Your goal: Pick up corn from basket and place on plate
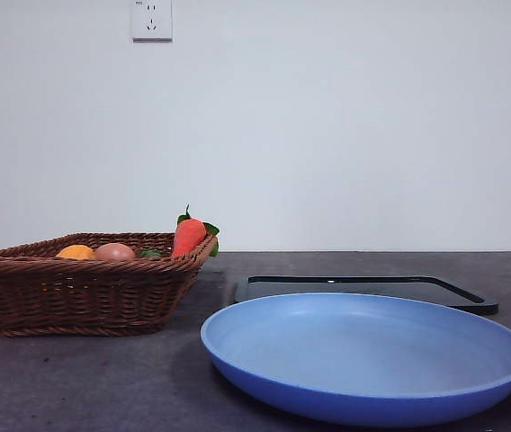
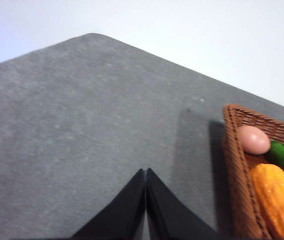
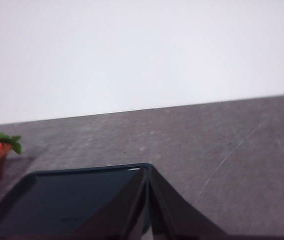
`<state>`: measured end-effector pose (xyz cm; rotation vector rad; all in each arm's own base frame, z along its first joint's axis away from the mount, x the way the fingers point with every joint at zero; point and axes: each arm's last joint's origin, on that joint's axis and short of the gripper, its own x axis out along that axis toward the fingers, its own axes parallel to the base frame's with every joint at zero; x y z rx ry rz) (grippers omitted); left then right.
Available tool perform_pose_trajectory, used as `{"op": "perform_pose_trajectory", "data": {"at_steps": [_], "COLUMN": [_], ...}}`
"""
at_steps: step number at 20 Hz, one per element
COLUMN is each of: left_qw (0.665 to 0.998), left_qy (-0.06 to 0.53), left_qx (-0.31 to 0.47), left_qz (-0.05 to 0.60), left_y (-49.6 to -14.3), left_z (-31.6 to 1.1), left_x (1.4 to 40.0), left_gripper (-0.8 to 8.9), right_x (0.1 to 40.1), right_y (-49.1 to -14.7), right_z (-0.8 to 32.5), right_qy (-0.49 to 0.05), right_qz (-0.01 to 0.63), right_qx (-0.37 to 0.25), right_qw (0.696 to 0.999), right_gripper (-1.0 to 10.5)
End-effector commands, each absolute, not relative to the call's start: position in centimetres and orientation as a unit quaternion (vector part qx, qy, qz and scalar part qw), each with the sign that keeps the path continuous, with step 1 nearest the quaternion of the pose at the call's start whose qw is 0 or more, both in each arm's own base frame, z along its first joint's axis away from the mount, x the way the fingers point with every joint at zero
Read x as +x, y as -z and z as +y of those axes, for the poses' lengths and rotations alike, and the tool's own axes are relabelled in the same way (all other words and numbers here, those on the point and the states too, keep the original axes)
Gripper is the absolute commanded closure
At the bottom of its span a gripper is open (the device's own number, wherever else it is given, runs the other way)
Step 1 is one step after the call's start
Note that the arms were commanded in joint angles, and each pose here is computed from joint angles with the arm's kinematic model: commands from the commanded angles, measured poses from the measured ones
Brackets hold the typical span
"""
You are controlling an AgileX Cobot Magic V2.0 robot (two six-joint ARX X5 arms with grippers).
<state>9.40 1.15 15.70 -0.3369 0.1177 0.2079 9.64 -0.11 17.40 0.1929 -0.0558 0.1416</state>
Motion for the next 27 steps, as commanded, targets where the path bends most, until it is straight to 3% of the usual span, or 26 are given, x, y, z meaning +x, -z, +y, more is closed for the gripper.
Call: {"op": "perform_pose_trajectory", "data": {"at_steps": [1, 7, 13, 27], "left_qw": [0.978, 0.971, 0.964, 0.947], "left_qy": [-0.073, -0.009, 0.050, 0.153], "left_qx": [-0.182, -0.227, -0.241, -0.182], "left_qz": [0.066, 0.067, 0.101, 0.216], "left_y": [-15.7, -17.3, -19.7, -26.2], "left_z": [1.0, 0.6, 0.1, -0.5], "left_x": [9.4, 9.1, 8.6, 8.4], "left_gripper": [8.09, 8.09, 8.09, 8.09], "right_x": [9.6, 9.4, 8.9, 8.8], "right_y": [-17.4, -18.5, -19.9, -26.8], "right_z": [-0.1, 0.1, 0.1, 0.6], "right_qy": [-0.073, -0.100, -0.087, -0.156], "right_qz": [-0.024, -0.025, 0.042, 0.177], "right_qx": [0.176, 0.193, 0.189, 0.130], "right_qw": [0.981, 0.976, 0.977, 0.963], "right_gripper": [9.5, 9.5, 9.5, 9.4]}}
